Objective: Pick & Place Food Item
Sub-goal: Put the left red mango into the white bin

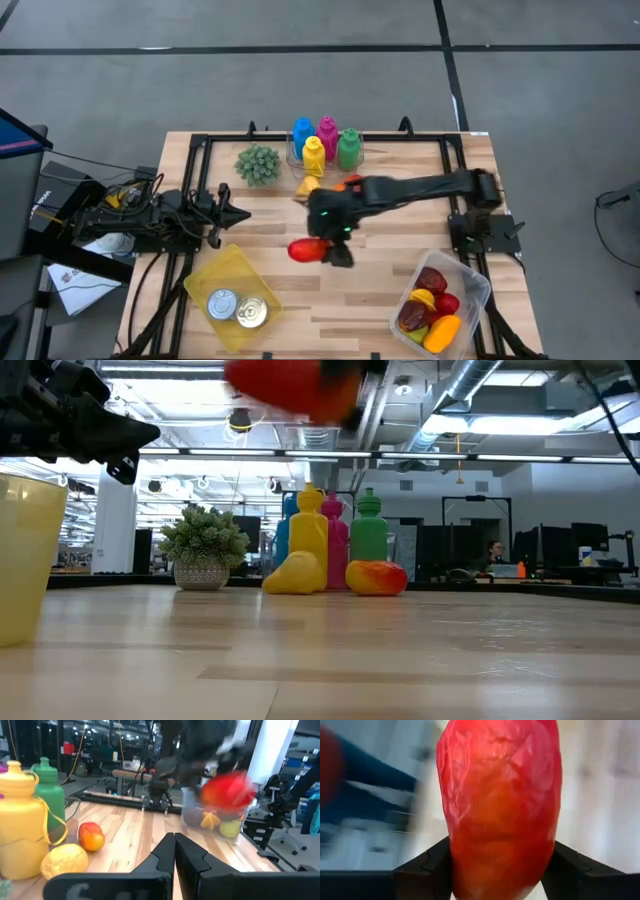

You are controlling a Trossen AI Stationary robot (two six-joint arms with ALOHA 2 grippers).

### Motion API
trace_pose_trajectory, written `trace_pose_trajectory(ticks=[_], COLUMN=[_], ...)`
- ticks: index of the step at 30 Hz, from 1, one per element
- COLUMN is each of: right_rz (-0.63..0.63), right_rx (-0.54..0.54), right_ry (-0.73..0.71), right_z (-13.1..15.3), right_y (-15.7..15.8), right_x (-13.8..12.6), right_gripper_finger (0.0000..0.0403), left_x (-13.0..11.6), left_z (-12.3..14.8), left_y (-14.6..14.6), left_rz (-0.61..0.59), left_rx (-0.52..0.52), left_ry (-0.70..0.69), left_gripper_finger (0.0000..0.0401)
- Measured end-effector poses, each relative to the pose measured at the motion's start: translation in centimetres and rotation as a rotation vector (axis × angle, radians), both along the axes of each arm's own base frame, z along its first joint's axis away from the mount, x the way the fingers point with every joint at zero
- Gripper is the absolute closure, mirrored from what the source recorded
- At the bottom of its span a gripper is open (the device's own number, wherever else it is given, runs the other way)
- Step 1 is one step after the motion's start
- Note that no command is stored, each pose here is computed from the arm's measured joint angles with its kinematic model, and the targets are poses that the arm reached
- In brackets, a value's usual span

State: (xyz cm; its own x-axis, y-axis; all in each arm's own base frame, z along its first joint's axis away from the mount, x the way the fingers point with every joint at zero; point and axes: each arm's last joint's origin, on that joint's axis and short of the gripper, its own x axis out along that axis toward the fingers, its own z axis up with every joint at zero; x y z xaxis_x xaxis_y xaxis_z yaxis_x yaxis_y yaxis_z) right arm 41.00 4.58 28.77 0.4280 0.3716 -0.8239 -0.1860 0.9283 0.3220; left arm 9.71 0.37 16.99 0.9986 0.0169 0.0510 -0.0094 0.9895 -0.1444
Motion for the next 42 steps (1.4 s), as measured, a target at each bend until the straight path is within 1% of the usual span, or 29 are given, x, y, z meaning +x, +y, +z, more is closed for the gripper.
trace_pose_trajectory(ticks=[2,3,5,8,12,16,19,21,26,29,31,34,36,41,42], right_rz=[0.017,0.012,-0.002,-0.02,-0.07,-0.142,-0.209,-0.277,-0.517,-0.686,-0.772,-0.764,-0.8,-0.818,-0.82], right_rx=[0.106,0.14,0.197,0.263,0.311,0.353,0.353,0.323,0.198,0.079,0.012,0.02,0.009,-0.095,-0.1], right_ry=[-0.063,-0.094,-0.157,-0.222,-0.283,-0.271,-0.19,-0.104,0.152,0.305,0.377,0.397,0.428,0.568,0.579], right_z=[3.4,4.9,7.8,11.3,14.3,15.6,15.6,15.0,12.8,11.1,10.5,9.4,8.5,5.4,4.9], right_y=[1.0,1.4,2.5,4.2,6.2,8.3,10.1,11.3,13.3,13.5,13.6,14.4,14.7,15.3,15.3], right_x=[-1.8,-2.6,-4.6,-7.7,-11.2,-14.0,-16.1,-17.7,-21.8,-24.2,-25.7,-27.0,-28.0,-30.0,-30.3], right_gripper_finger=[0.0185,0.0182,0.0179,0.018,0.018,0.0177,0.0179,0.018,0.0174,0.0173,0.0173,0.0172,0.0172,0.0171,0.0171], left_x=[0.0,0.0,0.0,0.0,0.0,0.0,0.0,0.0,0.0,0.0,0.0,0.0,0.0,0.0,0.0], left_z=[0.0,0.0,0.0,0.0,0.0,0.0,0.0,0.0,0.0,0.0,0.0,0.0,0.0,0.0,0.0], left_y=[0.0,0.0,0.0,0.0,0.0,0.0,0.0,0.0,0.0,0.0,0.0,0.0,0.0,0.0,0.0], left_rz=[0.0,0.0,0.0,0.0,0.0,0.0,0.0,0.0,0.0,0.0,0.0,0.0,0.0,0.0,0.001], left_rx=[0.0,0.0,0.0,0.0,0.0,0.0,0.0,0.0,0.0,0.0,0.0,0.0,0.0,0.0,0.0], left_ry=[0.0,0.005,-0.001,-0.001,0.0,0.0,0.0,0.0,0.0,0.0,0.0,0.0,0.0,-0.001,0.0], left_gripper_finger=[0.0401,0.0401,0.0401,0.0401,0.0401,0.0401,0.0401,0.0401,0.0401,0.0401,0.0401,0.0401,0.0401,0.0401,0.0401])
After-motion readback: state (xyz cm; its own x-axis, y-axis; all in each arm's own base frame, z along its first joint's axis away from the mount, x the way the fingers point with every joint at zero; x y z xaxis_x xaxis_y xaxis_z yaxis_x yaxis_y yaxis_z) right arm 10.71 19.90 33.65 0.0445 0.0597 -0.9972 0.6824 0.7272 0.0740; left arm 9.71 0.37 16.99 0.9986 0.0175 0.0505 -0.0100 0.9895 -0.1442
